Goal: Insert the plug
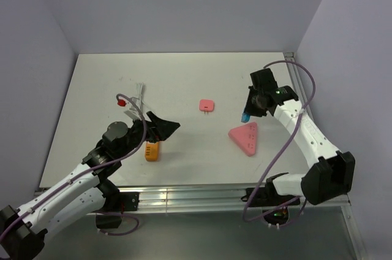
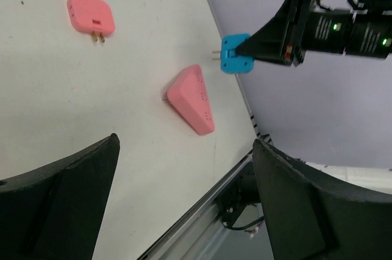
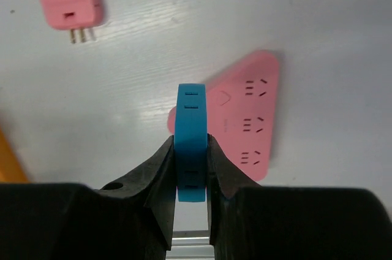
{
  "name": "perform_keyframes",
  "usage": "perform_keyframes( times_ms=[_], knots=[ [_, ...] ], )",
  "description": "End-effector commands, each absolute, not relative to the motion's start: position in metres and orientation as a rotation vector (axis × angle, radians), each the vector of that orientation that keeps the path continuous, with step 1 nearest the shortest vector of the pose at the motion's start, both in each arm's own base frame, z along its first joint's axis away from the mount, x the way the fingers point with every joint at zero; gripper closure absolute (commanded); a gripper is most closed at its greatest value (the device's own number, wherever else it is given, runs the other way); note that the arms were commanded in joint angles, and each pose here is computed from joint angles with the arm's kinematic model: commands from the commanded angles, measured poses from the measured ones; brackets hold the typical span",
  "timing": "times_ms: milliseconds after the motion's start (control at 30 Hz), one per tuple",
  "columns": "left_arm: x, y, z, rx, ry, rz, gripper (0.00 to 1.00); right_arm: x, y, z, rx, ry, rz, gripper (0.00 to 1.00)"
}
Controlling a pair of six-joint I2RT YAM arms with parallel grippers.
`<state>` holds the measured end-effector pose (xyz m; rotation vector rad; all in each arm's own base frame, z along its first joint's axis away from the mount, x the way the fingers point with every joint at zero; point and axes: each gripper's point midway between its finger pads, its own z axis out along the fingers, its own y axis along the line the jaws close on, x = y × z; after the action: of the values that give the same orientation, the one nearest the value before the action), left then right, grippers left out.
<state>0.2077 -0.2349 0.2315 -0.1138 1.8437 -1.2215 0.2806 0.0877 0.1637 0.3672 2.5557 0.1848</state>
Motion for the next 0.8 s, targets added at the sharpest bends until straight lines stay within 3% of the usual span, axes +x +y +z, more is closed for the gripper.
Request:
perform_keyframes(
  times_ms=[0, 767],
  knots=[
    [0.204, -0.248, 0.25, -0.005, 1.811, -1.27, 0.06, 0.289, 0.058, 0.164, 0.38, 2.602, 0.011, 1.0],
    [0.203, -0.276, 0.229, 0.116, 1.9, -1.34, 0.09, 0.302, 0.038, 0.117, 0.405, 2.75, -0.003, 1.0]
  ],
)
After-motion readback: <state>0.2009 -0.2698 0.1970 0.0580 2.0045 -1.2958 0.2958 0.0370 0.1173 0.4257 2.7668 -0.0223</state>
